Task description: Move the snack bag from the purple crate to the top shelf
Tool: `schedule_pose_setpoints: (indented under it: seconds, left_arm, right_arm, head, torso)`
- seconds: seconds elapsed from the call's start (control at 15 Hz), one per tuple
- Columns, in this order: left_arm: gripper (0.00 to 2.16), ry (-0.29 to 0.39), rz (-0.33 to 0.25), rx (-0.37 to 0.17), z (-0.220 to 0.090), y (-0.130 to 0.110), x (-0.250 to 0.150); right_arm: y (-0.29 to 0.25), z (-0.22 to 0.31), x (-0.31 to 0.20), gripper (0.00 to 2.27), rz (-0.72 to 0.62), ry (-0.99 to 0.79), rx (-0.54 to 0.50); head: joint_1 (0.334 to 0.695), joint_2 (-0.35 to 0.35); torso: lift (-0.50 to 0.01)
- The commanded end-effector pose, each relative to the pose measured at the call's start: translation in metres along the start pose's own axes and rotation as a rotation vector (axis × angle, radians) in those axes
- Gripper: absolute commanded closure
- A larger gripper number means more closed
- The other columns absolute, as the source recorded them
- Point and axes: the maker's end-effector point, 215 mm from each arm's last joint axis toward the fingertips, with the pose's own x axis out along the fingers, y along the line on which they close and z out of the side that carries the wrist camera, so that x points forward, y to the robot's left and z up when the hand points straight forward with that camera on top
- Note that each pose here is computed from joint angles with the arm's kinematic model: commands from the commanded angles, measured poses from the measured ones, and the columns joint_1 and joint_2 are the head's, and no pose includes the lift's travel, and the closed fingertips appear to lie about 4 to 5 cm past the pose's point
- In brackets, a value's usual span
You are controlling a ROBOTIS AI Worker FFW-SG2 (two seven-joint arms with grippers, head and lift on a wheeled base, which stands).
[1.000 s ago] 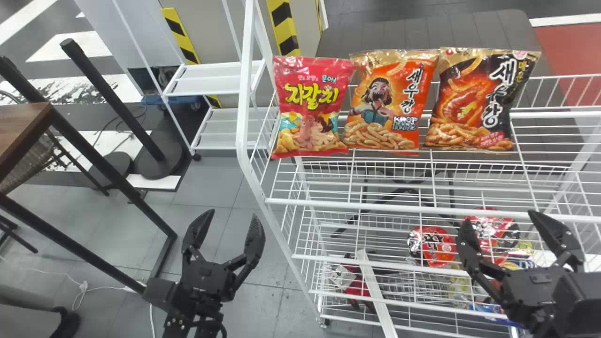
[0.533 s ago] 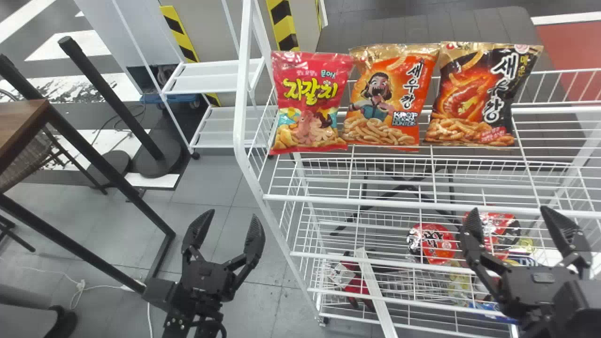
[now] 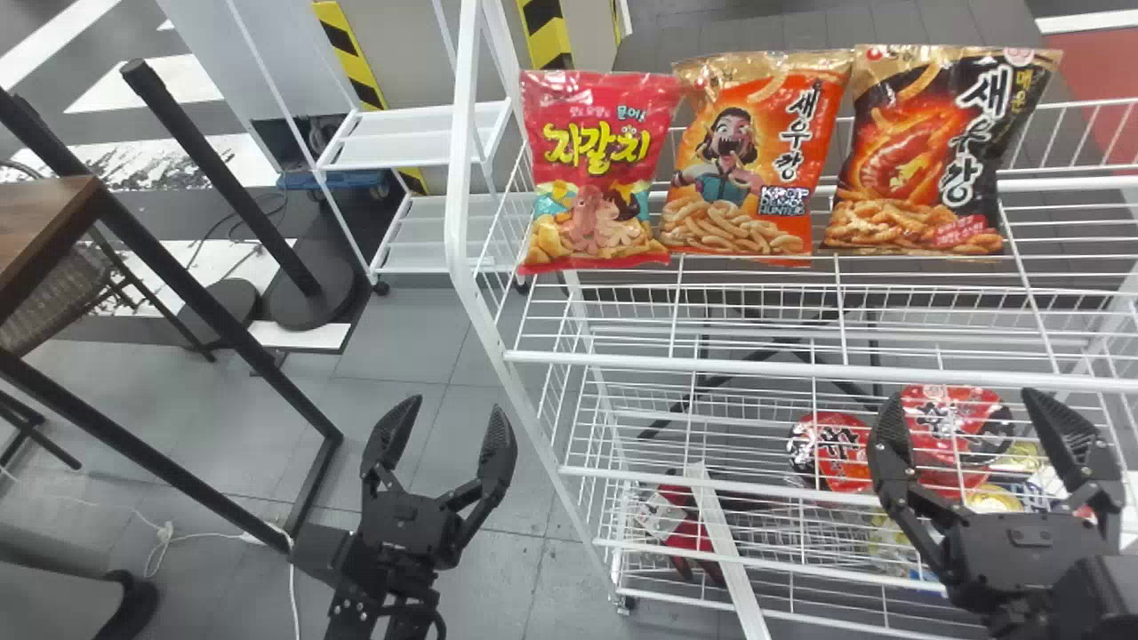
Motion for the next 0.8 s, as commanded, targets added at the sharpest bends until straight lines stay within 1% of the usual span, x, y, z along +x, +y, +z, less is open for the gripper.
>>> schedule_pose_setpoints:
  seconds: [0.0,0.73]
  left_arm:
    - [0.14,0.002,0.000,0.000,-0.0004,0.0000,0.0001]
    - [0.14,0.002,-0.006,0.007,0.0000,0.0009,0.0002]
  right_arm:
    - [0.0002,0.0002,-0.0002,0.11,-0.004,-0.001,0.004]
    - [-0.0016,0.0019,-0.0022,0.11,-0.008,-0.001,0.004]
  head:
    - [0.695,0.279]
    - [0.695,0.278]
  torso:
    - [-0.061]
    - [-0.105]
